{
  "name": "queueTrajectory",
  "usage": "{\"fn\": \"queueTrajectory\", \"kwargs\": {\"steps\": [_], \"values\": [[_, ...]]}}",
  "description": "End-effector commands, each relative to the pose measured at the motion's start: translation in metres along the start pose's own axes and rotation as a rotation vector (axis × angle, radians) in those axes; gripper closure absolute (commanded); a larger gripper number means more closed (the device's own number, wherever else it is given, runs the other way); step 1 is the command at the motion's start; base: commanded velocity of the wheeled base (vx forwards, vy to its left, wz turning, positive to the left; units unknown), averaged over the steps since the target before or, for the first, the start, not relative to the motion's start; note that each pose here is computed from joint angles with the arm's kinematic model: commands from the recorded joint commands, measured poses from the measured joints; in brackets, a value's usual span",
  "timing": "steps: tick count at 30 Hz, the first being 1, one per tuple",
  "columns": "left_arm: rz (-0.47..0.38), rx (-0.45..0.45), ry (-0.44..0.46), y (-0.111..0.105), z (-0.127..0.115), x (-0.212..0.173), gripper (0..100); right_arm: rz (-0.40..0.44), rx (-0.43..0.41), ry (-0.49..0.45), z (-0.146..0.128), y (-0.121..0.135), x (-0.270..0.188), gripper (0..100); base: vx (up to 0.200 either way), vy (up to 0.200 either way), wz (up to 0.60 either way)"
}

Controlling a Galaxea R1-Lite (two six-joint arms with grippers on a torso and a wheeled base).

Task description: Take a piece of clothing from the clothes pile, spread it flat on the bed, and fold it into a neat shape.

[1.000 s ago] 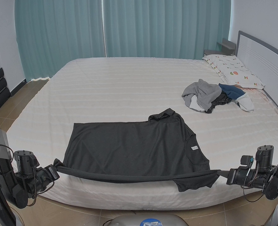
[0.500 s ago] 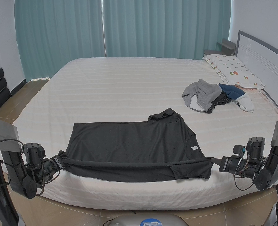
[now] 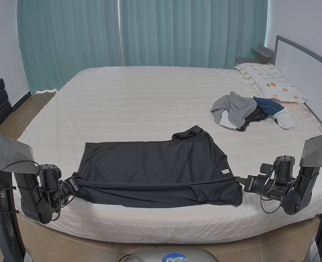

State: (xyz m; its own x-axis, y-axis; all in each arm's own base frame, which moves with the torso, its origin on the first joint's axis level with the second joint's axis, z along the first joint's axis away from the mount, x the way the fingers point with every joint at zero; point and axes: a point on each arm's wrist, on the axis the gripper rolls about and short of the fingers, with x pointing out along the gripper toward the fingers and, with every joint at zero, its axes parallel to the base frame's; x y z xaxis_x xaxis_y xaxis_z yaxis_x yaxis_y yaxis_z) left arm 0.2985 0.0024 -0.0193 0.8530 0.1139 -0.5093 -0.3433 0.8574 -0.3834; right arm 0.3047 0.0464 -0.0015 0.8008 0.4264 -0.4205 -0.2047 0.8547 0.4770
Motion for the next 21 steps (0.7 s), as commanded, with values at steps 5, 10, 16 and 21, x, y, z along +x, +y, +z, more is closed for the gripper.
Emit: {"fn": "queueTrajectory", "kwargs": {"steps": [5,10,16,21], "values": [[0.004,-0.011,0.01,0.001,-0.006,0.012,100,-0.009,-0.014,-0.055,0.01,0.0,0.015,100,0.0,0.0,0.0],[0.007,-0.039,0.014,0.001,-0.006,0.009,100,-0.018,-0.032,-0.117,0.026,0.01,0.002,100,0.0,0.0,0.0],[-0.005,-0.055,0.008,-0.002,-0.001,-0.01,100,-0.014,-0.038,-0.141,0.032,0.017,-0.019,100,0.0,0.0,0.0],[-0.018,-0.045,0.02,-0.005,-0.001,-0.029,100,-0.01,-0.04,-0.133,0.028,0.022,-0.03,100,0.0,0.0,0.0]]}}
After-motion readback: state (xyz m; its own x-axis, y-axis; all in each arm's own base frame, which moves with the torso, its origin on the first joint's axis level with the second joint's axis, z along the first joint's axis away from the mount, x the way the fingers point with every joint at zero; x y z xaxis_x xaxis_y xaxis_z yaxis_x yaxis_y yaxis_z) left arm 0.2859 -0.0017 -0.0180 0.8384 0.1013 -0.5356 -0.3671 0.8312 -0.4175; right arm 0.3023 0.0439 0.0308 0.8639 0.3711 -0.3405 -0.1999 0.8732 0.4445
